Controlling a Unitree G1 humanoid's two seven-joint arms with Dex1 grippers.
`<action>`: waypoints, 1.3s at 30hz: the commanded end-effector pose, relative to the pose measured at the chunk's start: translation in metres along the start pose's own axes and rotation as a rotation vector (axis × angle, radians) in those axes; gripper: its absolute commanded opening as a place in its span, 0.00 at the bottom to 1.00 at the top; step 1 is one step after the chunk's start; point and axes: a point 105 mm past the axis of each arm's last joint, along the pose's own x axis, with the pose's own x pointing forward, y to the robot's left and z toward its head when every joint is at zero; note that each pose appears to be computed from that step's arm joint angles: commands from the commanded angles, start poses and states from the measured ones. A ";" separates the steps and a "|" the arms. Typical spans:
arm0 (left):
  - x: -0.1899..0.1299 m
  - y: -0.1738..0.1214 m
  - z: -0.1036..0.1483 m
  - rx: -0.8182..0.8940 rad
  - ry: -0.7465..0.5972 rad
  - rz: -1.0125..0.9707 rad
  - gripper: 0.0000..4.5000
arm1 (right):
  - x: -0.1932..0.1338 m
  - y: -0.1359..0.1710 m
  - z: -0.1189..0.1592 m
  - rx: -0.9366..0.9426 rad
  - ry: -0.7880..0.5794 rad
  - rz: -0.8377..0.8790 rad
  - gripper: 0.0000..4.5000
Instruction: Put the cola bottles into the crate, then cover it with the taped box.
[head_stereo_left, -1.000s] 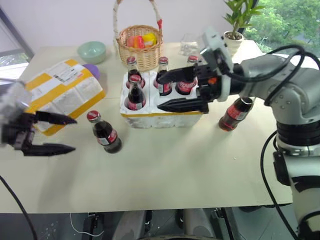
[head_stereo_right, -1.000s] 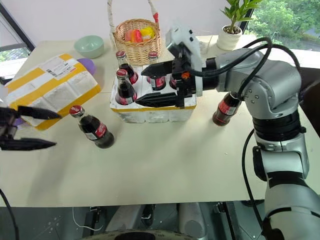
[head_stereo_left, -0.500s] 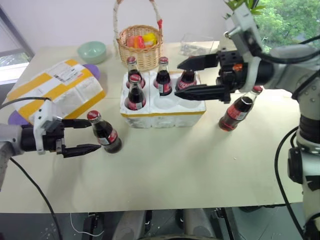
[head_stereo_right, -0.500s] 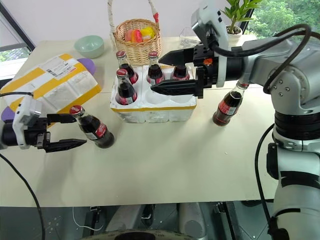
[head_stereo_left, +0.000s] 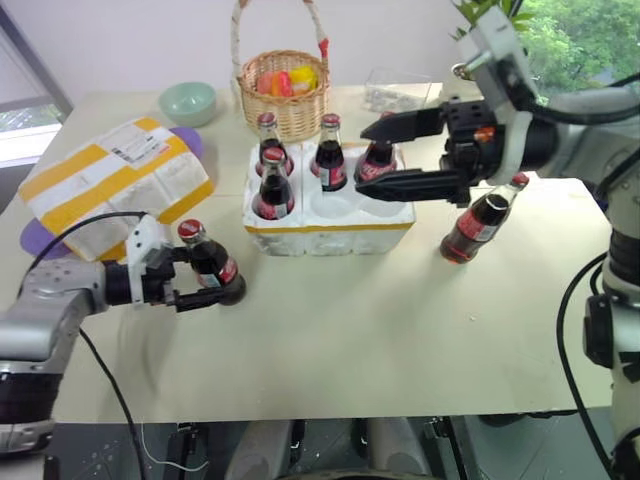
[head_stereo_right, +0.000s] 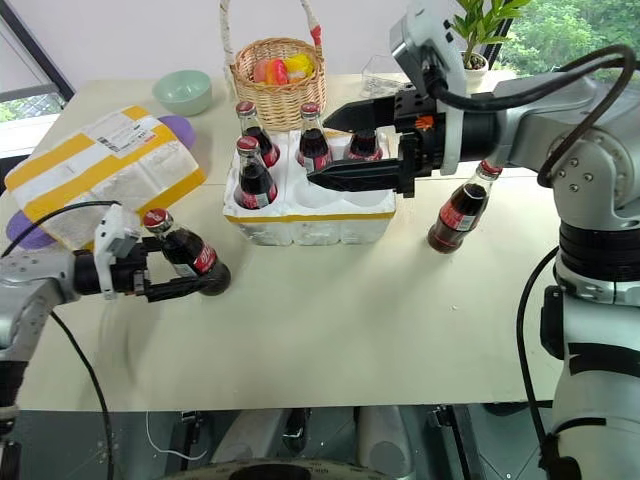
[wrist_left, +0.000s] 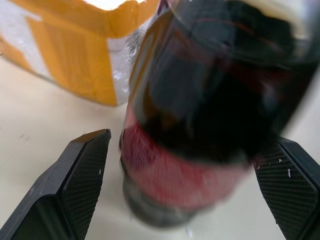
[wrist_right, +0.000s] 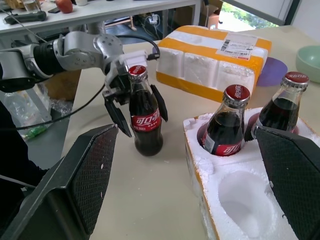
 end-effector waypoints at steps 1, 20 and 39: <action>0.000 0.005 0.009 0.026 -0.028 0.023 0.99 | -0.009 0.006 0.012 -0.053 -0.027 -0.010 1.00; -0.034 -0.055 0.130 0.089 -0.067 -0.366 0.63 | -0.043 0.009 -0.008 -0.043 0.020 -0.106 1.00; 0.070 -0.046 0.182 0.111 -0.225 -0.100 0.63 | -0.071 0.006 -0.009 -0.045 0.035 -0.252 1.00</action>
